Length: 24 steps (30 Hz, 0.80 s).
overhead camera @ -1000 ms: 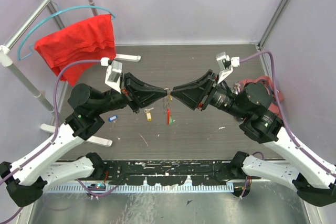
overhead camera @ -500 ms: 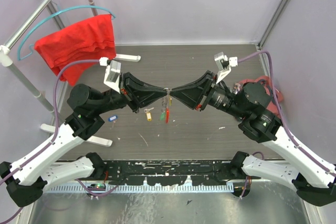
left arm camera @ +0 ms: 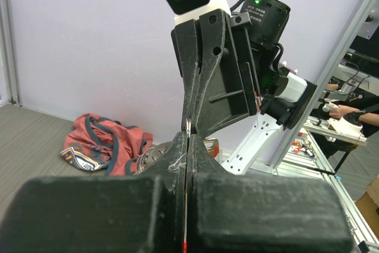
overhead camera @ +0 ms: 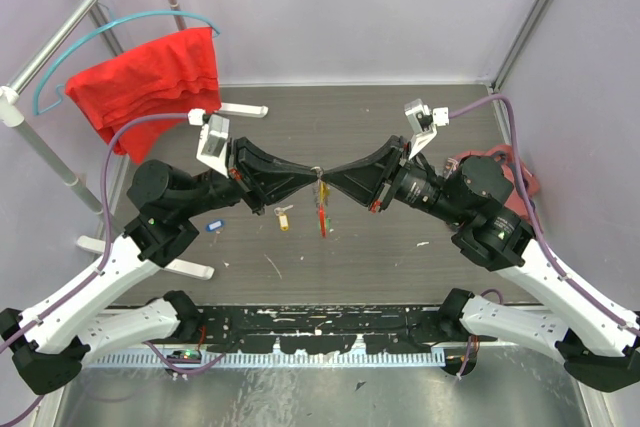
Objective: Put the keys on the keyring
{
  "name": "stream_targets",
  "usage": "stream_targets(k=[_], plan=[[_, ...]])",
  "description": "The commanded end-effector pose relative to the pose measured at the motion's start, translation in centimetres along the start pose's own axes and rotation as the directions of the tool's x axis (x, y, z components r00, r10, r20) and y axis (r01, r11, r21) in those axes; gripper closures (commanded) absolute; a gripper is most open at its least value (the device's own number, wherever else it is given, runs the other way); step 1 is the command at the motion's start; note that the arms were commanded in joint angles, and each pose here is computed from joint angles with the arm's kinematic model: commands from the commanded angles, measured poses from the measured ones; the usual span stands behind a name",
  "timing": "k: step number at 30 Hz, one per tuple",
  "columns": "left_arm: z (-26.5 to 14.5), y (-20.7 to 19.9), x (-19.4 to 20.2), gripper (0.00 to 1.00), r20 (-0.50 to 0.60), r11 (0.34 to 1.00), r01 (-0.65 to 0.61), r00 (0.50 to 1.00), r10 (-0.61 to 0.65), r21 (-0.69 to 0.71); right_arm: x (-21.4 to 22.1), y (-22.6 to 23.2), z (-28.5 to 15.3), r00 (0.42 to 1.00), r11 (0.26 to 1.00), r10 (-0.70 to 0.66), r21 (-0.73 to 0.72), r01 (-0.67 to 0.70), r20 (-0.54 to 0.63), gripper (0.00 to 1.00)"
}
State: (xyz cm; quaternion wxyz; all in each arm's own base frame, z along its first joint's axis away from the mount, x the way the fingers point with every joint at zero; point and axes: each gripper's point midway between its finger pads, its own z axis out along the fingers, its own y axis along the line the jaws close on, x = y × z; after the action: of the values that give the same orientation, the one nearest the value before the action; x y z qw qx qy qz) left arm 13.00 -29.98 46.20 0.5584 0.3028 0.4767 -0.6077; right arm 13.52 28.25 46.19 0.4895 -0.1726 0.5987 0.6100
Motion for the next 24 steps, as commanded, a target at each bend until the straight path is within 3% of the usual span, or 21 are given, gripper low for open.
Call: stream_targets(k=[1,5,8,12,24], plan=[[-0.13,-0.50,-1.49,1.00,0.060,0.999,-0.032,0.998,0.031,0.012,-1.65,0.85,-0.37,0.998,1.000,-0.024,-0.014,0.024,0.055,0.99],[-0.17,-0.50,-1.75,1.00,0.071,0.999,-0.037,0.997,0.036,0.009,-1.58,0.65,-0.48,0.998,1.000,-0.022,0.000,0.022,0.051,0.97],[-0.12,-0.53,-1.88,1.00,0.076,0.999,-0.039,0.996,0.038,0.010,-1.31,0.43,-0.32,0.999,1.000,-0.019,0.006,0.019,0.037,0.88],[-0.02,-0.50,-1.90,1.00,0.076,0.999,-0.039,0.996,0.038,0.011,-1.27,0.49,-0.26,0.999,1.000,-0.016,0.002,0.016,0.036,0.85],[-0.08,-0.50,-1.98,1.00,0.078,0.999,-0.042,0.996,0.041,0.008,-1.16,0.50,-0.19,0.999,1.000,-0.012,-0.004,0.012,0.034,0.98]])
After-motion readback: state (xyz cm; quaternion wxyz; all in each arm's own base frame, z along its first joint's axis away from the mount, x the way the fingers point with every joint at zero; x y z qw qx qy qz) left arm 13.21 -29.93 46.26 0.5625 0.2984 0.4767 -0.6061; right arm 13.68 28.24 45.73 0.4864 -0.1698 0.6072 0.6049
